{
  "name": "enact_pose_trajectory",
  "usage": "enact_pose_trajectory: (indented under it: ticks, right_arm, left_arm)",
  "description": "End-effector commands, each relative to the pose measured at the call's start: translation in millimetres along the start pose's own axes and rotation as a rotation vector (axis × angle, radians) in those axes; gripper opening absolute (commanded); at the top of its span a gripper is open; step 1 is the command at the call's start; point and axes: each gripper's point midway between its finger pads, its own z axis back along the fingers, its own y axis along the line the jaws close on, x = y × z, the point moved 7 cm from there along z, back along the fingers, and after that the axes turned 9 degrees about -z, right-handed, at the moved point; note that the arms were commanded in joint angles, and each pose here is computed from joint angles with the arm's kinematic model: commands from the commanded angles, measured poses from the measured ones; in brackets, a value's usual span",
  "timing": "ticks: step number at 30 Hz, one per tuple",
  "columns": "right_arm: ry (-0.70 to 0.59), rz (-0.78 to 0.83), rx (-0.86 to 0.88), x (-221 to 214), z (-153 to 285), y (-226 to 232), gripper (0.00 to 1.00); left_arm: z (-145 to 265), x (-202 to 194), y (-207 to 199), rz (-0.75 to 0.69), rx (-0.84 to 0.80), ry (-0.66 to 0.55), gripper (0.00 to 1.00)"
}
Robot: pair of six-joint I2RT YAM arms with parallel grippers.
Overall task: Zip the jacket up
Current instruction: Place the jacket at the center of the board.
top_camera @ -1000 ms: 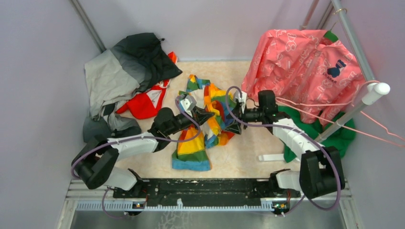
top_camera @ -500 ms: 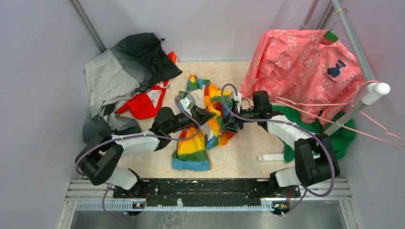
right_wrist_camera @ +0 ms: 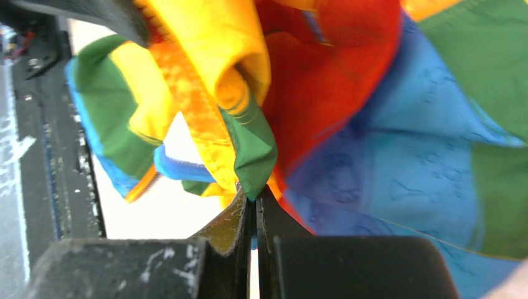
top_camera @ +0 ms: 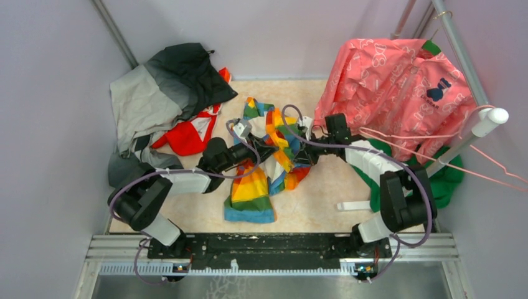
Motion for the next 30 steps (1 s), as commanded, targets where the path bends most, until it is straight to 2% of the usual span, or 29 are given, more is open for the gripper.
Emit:
enact_pose_trajectory:
  ticks: [1, 4, 7, 10, 15, 23, 26, 30]
  right_arm:
    - [0.132, -0.02, -0.189, 5.1, 8.5, -24.9, 0.0]
    - [0.185, -0.066, -0.258, 0.4, 8.0, -37.0, 0.0]
    - [0.222, -0.096, -0.315, -2.2, 8.1, -46.4, 0.0]
    - [0.262, -0.107, -0.303, -6.3, 9.0, -47.7, 0.0]
    - [0.29, -0.119, -0.353, -12.5, 12.7, -55.4, 0.01]
    - [0.298, -0.141, -0.364, -15.7, 15.4, -58.3, 0.25]
    - [0.266, -0.124, -0.374, -9.2, 21.6, -53.9, 0.34]
    - [0.217, -0.098, -0.372, -2.3, 30.2, -45.0, 0.41]
  left_arm:
    - [5.9, 5.2, 18.3, 0.047, 0.102, -0.027, 0.44]
    - [13.0, 10.1, 24.8, 0.048, 0.166, -0.015, 0.59]
    - [22.2, 15.3, 24.3, 0.049, 0.206, 0.02, 0.66]
    - [32.1, 19.6, 16.5, 0.07, 0.192, 0.03, 0.68]
    - [48.8, 13.3, -3.6, 0.185, 0.124, 0.061, 0.68]
    - [80.7, 7.1, -25.0, 0.333, 0.133, 0.09, 0.68]
    - [91.6, 7.8, -29.9, 0.351, 0.15, 0.091, 0.68]
    - [104.1, 8.9, -33.7, 0.355, 0.181, 0.086, 0.68]
